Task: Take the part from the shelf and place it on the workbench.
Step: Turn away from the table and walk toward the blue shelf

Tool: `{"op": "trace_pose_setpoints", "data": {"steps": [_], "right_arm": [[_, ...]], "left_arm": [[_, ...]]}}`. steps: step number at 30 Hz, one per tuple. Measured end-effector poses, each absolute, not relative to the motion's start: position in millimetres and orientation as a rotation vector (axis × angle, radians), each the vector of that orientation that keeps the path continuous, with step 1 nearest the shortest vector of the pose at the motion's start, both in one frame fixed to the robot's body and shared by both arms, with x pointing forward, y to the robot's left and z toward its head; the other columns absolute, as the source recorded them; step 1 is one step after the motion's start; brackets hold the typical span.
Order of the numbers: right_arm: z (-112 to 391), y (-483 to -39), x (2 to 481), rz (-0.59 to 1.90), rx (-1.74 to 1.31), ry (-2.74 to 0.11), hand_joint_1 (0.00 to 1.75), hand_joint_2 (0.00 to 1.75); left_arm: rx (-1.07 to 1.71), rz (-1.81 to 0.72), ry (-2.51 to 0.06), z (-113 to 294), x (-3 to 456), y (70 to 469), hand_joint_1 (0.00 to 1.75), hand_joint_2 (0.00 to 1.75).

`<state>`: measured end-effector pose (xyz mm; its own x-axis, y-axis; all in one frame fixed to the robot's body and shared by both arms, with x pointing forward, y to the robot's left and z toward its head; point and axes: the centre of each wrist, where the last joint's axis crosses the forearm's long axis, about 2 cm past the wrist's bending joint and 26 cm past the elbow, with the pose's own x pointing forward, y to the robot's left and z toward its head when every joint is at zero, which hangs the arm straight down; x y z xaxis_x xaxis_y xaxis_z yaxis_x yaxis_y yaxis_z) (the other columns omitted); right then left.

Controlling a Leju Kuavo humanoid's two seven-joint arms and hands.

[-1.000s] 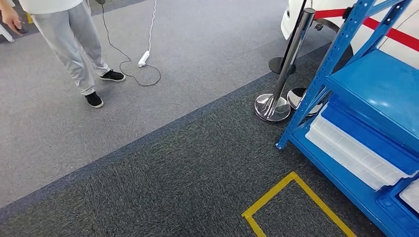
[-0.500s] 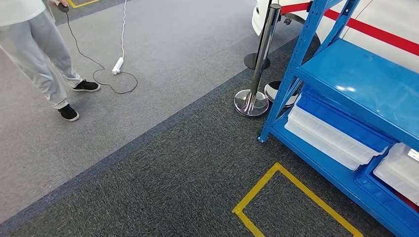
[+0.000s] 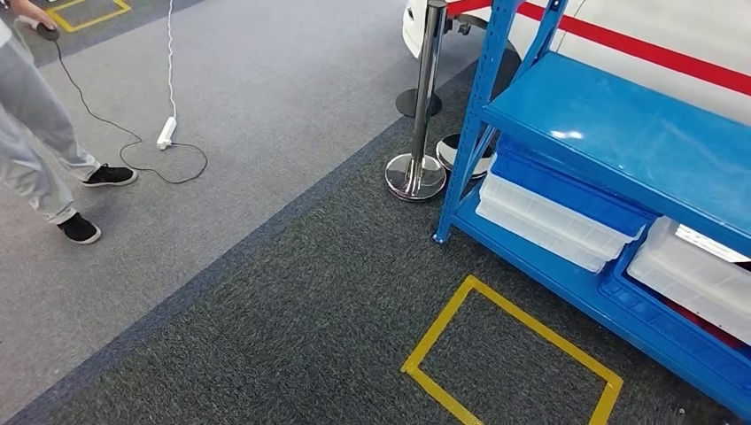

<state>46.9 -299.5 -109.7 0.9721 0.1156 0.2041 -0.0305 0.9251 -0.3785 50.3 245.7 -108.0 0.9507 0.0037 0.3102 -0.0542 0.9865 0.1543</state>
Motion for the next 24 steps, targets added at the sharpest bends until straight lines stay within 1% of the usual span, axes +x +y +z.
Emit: {"op": "trace_pose_setpoints", "data": {"steps": [24], "right_arm": [[-109.8, -294.8, 46.0, 0.064, -0.383, -0.222, 0.0, 0.0]], "left_arm": [[0.141, 0.028, -0.342, -108.2, 49.5, 244.8, 0.0, 0.0]]}}
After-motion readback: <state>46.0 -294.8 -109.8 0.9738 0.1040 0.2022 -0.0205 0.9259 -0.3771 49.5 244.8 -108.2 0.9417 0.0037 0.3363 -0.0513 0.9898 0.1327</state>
